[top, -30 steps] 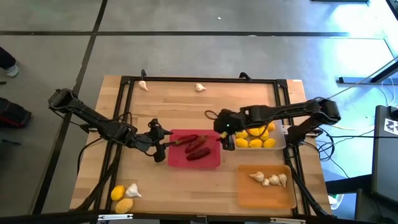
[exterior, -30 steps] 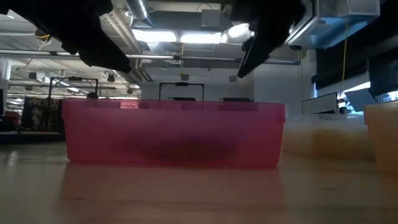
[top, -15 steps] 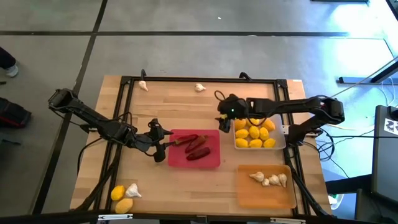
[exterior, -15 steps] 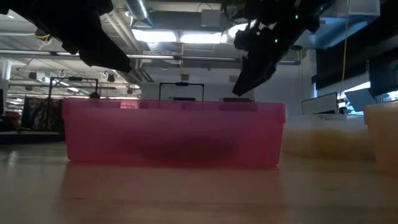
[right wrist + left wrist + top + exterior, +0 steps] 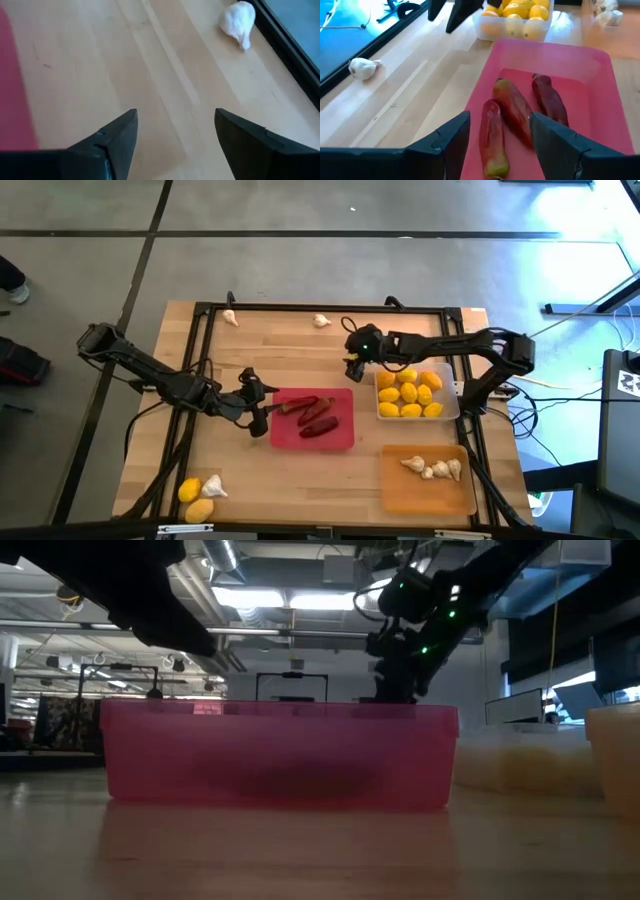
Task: Sort produce into baskets
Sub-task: Put the white garlic into the orange bin
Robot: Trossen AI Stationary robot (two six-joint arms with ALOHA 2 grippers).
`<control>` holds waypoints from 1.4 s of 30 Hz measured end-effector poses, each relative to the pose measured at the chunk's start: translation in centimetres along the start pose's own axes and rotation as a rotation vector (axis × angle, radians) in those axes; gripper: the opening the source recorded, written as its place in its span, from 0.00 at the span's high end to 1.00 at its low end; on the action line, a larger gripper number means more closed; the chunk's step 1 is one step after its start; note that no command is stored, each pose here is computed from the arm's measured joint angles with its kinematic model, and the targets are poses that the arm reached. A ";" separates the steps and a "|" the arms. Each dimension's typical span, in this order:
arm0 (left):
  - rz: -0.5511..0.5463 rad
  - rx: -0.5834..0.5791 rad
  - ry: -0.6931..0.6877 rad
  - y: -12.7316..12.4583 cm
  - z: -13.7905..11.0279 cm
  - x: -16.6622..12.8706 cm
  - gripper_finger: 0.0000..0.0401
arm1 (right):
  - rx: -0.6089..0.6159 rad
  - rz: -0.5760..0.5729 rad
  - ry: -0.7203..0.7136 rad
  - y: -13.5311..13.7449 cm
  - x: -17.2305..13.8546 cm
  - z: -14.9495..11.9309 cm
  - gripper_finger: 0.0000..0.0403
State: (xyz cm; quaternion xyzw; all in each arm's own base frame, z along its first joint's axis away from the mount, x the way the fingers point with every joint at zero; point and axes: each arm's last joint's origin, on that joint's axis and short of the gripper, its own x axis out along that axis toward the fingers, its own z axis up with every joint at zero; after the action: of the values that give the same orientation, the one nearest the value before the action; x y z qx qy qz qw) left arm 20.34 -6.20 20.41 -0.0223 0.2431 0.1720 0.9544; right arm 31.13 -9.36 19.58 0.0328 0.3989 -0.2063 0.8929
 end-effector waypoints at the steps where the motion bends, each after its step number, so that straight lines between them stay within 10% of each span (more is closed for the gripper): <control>1: 0.004 -0.003 0.000 0.1 0.0 0.1 0.50 | -0.008 -0.006 -0.001 -0.1 0.5 0.0 0.36; 24: 0.092 -0.045 0.001 1.9 0.5 1.1 0.50 | -0.043 -0.073 -0.051 -2.7 7.7 0.0 0.36; 42: 0.187 0.015 -0.026 4.0 1.5 2.2 0.50 | -0.005 -0.016 -0.080 -7.1 6.3 6.2 0.36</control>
State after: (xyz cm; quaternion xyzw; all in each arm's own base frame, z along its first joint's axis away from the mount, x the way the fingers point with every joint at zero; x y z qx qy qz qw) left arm 21.52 -1.52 20.85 0.0096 0.2330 0.2586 0.9374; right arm 36.45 -19.39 19.97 0.0194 0.3637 -0.2134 0.9065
